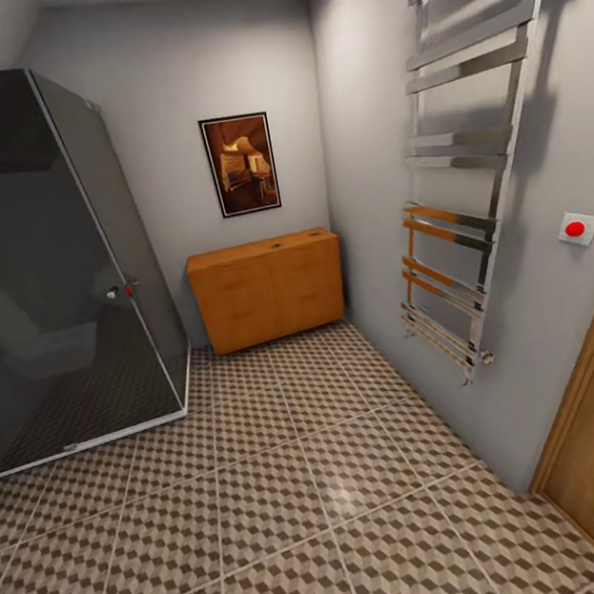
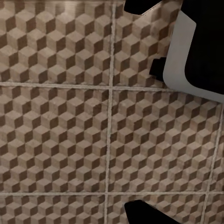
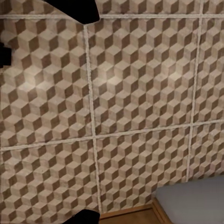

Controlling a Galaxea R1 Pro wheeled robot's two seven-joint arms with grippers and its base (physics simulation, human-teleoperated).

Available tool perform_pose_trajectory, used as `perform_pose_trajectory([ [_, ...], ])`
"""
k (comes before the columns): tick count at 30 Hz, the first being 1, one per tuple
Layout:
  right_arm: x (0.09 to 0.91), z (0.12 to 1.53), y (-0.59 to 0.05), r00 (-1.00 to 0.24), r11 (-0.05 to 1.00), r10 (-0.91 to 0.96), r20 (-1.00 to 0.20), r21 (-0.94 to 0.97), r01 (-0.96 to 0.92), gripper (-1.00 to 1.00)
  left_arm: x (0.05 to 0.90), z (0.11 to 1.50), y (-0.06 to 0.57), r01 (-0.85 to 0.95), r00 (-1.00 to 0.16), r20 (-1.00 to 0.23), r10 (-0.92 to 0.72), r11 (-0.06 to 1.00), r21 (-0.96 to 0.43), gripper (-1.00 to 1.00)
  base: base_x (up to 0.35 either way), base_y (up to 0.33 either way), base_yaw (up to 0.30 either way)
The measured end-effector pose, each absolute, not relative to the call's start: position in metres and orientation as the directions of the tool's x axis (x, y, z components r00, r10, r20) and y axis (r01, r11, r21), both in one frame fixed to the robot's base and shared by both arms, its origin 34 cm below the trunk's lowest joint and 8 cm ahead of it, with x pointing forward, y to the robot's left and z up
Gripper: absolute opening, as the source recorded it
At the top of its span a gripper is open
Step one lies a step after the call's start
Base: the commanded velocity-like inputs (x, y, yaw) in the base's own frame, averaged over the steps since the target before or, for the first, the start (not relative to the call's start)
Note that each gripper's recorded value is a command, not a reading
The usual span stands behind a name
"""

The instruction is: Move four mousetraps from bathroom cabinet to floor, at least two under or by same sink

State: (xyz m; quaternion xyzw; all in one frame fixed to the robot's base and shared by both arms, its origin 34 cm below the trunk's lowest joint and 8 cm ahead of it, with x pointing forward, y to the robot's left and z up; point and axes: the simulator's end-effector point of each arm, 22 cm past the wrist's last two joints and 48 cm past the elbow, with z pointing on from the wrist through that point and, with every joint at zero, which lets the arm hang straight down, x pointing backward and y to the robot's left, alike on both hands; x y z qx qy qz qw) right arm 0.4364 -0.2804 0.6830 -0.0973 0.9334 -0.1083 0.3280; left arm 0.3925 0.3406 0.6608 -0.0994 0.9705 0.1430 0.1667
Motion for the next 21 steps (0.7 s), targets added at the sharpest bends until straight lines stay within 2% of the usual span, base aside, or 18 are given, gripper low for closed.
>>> perform_pose_trajectory([
  [21, 0.4344, 0.6817, -0.2816, -0.772, 0.957, -0.252, -0.584, -0.268, -0.110, 1.00, 0.3911, 0.6604, 0.3407, -0.240, -0.925, -0.351, -0.145, 0.939, 0.245, 1.00, 0.337, 0.000, 0.000],
])
